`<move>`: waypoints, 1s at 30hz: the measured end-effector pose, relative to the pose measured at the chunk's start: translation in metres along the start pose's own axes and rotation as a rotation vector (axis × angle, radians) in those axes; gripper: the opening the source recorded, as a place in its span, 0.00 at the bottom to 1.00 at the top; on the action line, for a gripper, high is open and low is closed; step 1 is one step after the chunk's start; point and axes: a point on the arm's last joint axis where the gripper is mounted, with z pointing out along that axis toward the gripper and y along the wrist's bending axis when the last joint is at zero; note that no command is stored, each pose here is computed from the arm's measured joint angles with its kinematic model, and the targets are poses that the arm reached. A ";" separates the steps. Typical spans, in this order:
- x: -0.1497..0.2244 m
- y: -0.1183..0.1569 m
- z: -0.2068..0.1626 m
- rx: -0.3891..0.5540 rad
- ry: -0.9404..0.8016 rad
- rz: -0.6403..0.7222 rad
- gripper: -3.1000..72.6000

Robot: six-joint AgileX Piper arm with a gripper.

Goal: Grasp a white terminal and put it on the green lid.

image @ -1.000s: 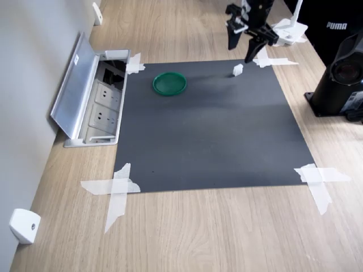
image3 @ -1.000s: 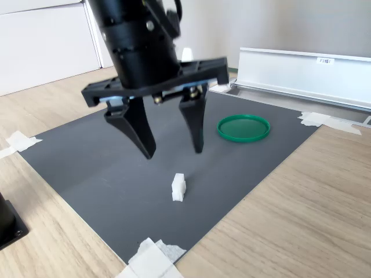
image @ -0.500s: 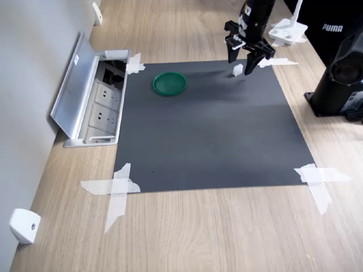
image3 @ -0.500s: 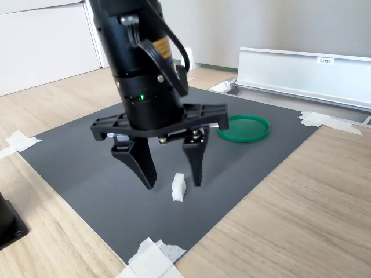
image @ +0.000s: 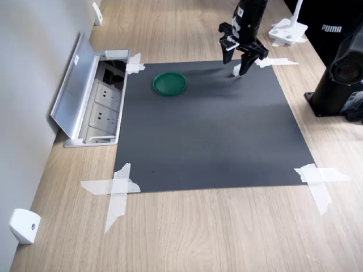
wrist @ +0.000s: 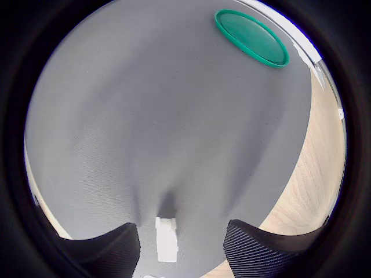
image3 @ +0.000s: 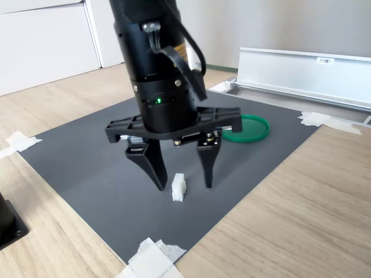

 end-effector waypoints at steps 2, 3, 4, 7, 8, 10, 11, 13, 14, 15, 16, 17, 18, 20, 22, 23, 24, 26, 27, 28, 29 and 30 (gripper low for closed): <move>0.000 0.001 0.001 -0.019 0.001 0.000 0.83; 0.000 0.002 0.002 -0.026 0.002 0.001 0.83; 0.000 0.002 0.003 -0.031 0.003 0.003 0.83; 0.000 0.002 0.006 -0.043 0.006 0.005 0.82; 0.000 0.002 0.007 -0.046 0.007 0.005 0.82; 0.000 0.002 0.008 -0.049 0.008 0.006 0.82; 0.000 0.002 0.009 -0.051 0.009 0.007 0.81; -0.001 0.002 0.009 -0.049 0.010 0.006 0.78; -0.001 0.001 0.009 -0.045 0.009 0.006 0.77; -0.001 0.001 0.010 -0.045 0.009 0.006 0.75; -0.001 0.001 0.010 -0.045 0.009 0.007 0.73; 0.000 0.001 0.010 -0.045 0.010 0.007 0.70; -0.001 0.001 0.010 -0.042 0.010 0.006 0.67; -0.001 0.001 0.010 -0.042 0.009 0.007 0.59; -0.001 0.001 0.010 -0.043 0.010 0.012 0.49; -0.001 0.001 0.010 -0.043 0.010 0.015 0.44; -0.001 0.001 0.010 -0.043 0.010 0.019 0.38; 0.000 0.001 0.010 -0.046 0.012 0.023 0.27; 0.000 0.001 0.010 -0.047 0.012 0.025 0.21; 0.000 0.002 0.010 -0.048 0.012 0.026 0.17; 0.000 0.002 0.010 -0.049 0.013 0.026 0.15; 0.000 0.002 0.010 -0.049 0.013 0.026 0.15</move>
